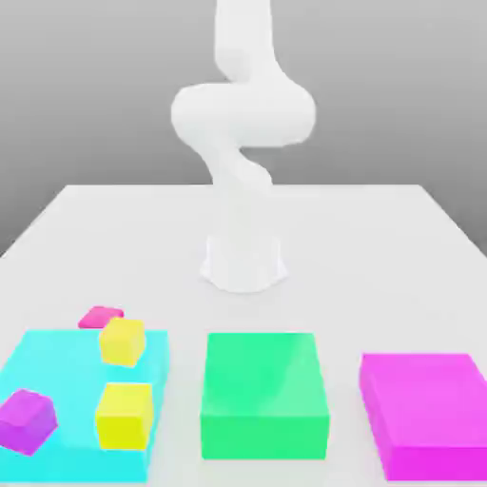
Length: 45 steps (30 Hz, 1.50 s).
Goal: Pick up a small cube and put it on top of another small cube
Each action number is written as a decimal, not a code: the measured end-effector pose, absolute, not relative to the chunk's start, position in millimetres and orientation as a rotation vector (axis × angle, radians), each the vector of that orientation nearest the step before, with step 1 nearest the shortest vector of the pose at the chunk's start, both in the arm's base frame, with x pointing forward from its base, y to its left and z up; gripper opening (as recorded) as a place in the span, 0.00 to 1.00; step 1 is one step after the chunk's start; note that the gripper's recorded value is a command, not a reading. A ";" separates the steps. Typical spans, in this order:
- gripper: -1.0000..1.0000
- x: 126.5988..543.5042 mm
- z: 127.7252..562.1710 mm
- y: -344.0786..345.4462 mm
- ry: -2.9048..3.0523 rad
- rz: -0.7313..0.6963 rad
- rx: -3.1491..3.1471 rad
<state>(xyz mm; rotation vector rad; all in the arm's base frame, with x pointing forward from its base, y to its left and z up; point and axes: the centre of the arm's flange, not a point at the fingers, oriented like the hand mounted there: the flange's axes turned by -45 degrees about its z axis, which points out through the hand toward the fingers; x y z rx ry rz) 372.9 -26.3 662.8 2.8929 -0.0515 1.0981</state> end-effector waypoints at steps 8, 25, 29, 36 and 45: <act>0.50 401.0 496.7 -129.9 -0.154 0.693 2.909; 0.50 224.4 200.9 -239.5 -0.408 0.016 3.107; 0.50 221.5 169.1 -239.2 -0.405 0.001 3.112; 0.00 217.0 137.4 -239.5 -0.416 -0.004 3.110; 0.00 218.4 169.1 -241.0 -0.423 -0.001 3.112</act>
